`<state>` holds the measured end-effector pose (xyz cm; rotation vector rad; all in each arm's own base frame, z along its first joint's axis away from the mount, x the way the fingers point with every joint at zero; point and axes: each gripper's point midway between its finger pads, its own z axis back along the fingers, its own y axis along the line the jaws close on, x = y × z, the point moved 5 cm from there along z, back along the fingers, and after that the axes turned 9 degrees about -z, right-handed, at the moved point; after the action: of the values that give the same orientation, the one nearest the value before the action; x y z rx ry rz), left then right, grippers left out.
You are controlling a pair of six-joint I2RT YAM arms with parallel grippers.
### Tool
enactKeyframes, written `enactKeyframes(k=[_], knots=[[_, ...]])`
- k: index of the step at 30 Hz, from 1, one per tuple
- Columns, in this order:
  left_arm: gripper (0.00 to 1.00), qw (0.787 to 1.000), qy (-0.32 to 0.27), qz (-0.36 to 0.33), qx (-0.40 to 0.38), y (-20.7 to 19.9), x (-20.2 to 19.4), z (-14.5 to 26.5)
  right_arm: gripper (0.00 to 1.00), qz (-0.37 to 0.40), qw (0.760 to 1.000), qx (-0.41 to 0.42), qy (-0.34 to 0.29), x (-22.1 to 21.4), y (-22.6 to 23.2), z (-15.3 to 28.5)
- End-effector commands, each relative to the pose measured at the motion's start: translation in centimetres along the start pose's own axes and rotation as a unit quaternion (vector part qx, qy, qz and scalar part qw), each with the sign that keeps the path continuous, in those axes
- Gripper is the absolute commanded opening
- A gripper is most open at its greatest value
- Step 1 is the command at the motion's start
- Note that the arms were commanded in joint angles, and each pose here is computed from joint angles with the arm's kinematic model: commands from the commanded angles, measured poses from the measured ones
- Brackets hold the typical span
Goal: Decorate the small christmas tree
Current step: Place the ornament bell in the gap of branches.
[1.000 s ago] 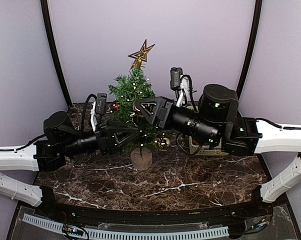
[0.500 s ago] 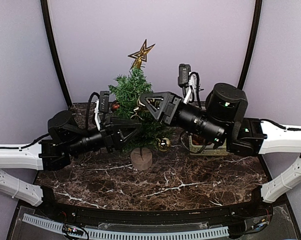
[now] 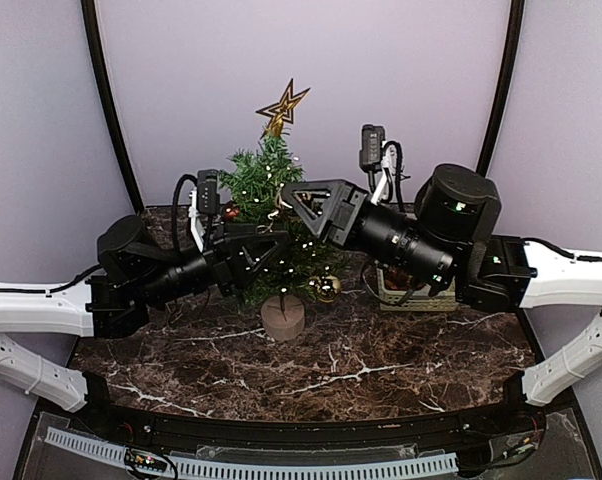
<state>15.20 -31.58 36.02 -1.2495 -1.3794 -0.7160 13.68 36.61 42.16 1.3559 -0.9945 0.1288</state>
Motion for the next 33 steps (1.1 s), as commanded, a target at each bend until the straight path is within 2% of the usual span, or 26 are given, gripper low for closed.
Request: enactKeyframes(k=[1, 4, 7, 9, 17, 24, 26, 33], knots=[[0.33, 0.999, -0.043, -0.016, -0.012, -0.7, 2.3, -0.2, 0.35, -0.015, 0.999, 0.028, -0.016, 0.9, 1.2, 0.8], [0.23, 0.999, -0.043, -0.014, -0.012, -0.7, 2.2, -0.1, 0.35, -0.017, 0.999, 0.024, -0.019, 0.9, 1.0, 0.9], [0.05, 0.999, -0.038, -0.009, -0.007, -0.6, 1.7, 0.3, 0.35, -0.018, 0.999, 0.017, -0.022, 0.7, 0.5, 1.1], [0.0, 1.0, -0.025, -0.003, -0.001, -0.4, 0.9, 0.7, 0.35, -0.019, 0.999, 0.012, -0.024, 0.7, 0.3, 1.3], [0.0, 0.995, 0.078, 0.009, 0.06, 1.3, -3.7, 3.0, 0.35, -0.03, 0.999, -0.034, -0.009, -0.7, -2.2, 1.7], [0.0, 0.985, 0.166, 0.005, 0.055, 1.1, -5.4, 3.1, 0.34, -0.039, 0.996, -0.082, -0.001, -2.1, -4.7, 1.4], [0.0, 0.981, 0.184, 0.005, 0.053, 1.1, -5.7, 2.9, 0.34, -0.038, 0.995, -0.09, 0.003, -2.5, -5.1, 1.2], [0.0, 0.98, 0.192, -0.003, 0.049, 1.0, -5.5, 2.4, 0.33, -0.031, 0.992, -0.125, 0.018, -3.7, -6.6, 0.7]])
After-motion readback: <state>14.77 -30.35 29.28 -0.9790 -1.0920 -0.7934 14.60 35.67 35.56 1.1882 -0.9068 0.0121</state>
